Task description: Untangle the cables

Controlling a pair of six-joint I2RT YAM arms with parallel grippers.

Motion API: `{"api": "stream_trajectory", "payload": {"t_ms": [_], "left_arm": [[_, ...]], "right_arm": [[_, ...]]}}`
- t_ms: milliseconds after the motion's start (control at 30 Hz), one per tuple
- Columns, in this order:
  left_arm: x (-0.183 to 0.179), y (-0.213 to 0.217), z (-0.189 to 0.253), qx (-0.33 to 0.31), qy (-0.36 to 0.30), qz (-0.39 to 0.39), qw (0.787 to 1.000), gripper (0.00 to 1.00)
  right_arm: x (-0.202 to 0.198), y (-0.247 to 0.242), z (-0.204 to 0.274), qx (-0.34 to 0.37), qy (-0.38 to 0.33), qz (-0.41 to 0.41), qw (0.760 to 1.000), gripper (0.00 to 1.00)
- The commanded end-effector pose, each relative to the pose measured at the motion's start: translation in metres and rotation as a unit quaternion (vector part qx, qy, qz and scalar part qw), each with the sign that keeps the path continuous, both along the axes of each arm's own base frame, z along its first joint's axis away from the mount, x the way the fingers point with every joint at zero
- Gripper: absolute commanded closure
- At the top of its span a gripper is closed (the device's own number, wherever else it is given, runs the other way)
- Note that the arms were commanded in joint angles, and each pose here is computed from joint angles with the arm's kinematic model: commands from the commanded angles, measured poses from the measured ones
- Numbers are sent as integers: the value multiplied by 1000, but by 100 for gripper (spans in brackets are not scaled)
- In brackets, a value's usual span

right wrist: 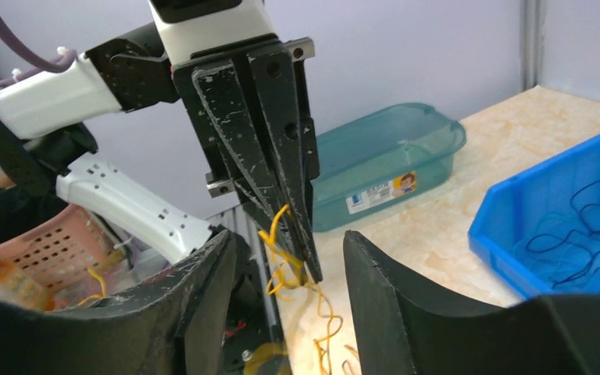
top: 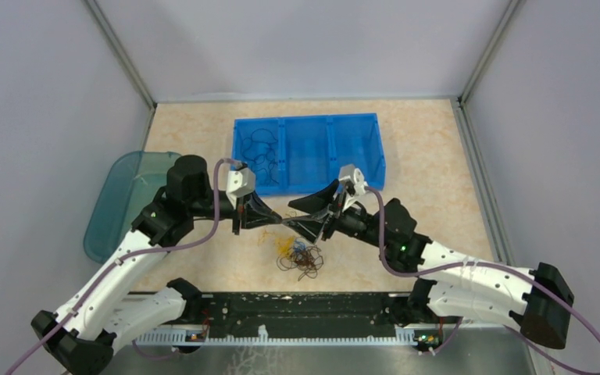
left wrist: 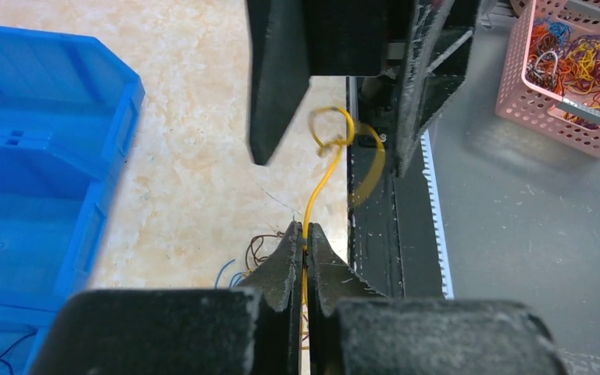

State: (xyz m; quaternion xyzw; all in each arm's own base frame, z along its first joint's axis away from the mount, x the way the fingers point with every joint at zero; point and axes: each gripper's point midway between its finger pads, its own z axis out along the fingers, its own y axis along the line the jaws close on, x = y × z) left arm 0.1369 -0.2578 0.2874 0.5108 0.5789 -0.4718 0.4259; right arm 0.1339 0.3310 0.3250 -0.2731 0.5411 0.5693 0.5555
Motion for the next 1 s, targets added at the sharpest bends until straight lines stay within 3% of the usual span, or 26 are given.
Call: {"api": "stream_trajectory", "payload": {"t_ms": [0,100,400,833,967], "left_arm": [[-6,-3,32,-28,-20,-14,999,100],[-7,-3,47,-39,-26,-16,999,99],[-14,-4,87,-73,-41,-27,996,100],[-26,-2,111,-90,-30,-45,994,100],[-26,-2,112,-90,-29,-46,994,99]], "right_arm": [[5,-19,28,61,-8,-33,998,40],[8,-32,16,59,2,-55,997,33],[-3,-56,-11,66,11,-57,996,28],[-12,14,44,104,-49,73,991,28],[-10,34,41,102,-46,94,989,30]]}}
